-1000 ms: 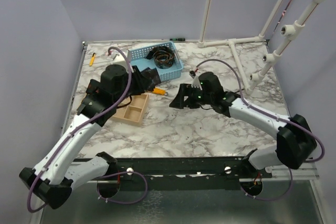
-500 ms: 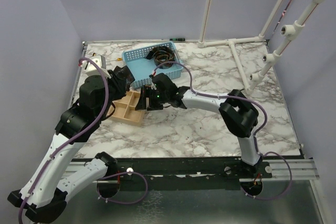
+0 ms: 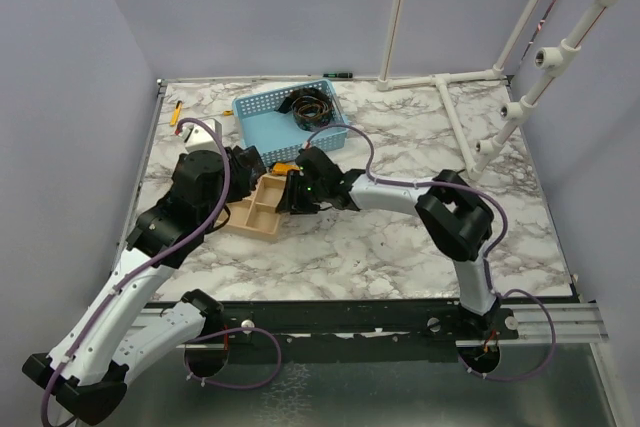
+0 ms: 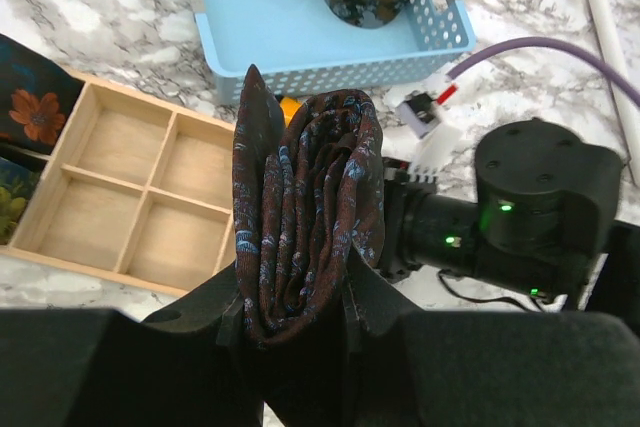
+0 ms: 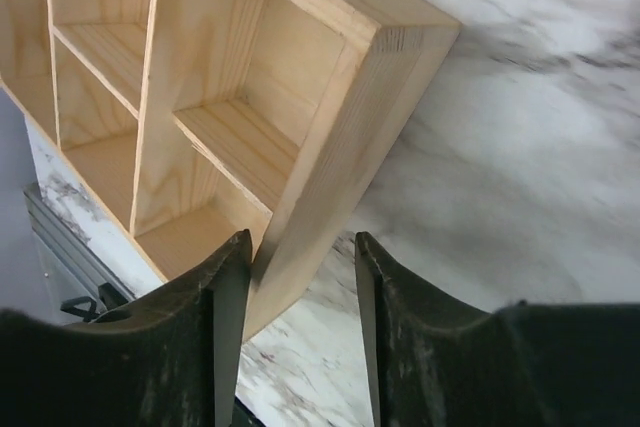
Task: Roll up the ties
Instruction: Move the storage box to the center of the board.
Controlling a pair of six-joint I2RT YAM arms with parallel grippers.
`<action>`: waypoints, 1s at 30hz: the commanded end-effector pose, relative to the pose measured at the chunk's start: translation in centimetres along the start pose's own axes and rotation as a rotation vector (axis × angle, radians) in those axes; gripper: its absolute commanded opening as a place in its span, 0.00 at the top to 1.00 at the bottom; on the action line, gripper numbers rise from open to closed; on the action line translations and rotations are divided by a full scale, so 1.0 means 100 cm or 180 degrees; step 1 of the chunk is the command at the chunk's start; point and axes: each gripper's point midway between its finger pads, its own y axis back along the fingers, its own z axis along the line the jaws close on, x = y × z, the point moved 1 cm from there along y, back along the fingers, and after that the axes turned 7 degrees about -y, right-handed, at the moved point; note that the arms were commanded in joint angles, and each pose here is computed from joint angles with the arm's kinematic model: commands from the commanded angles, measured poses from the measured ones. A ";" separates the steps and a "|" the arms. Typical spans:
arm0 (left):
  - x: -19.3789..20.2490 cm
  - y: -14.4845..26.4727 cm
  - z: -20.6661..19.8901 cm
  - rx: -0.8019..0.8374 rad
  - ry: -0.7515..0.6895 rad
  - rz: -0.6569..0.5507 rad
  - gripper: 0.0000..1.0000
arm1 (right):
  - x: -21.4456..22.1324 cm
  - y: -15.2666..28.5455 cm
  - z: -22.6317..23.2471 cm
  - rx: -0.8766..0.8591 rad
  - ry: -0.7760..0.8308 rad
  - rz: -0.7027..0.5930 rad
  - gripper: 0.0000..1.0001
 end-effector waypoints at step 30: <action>0.068 -0.024 -0.074 0.1351 0.0097 0.0644 1.00 | 0.067 0.186 -0.228 0.1369 -0.0704 -0.0629 0.56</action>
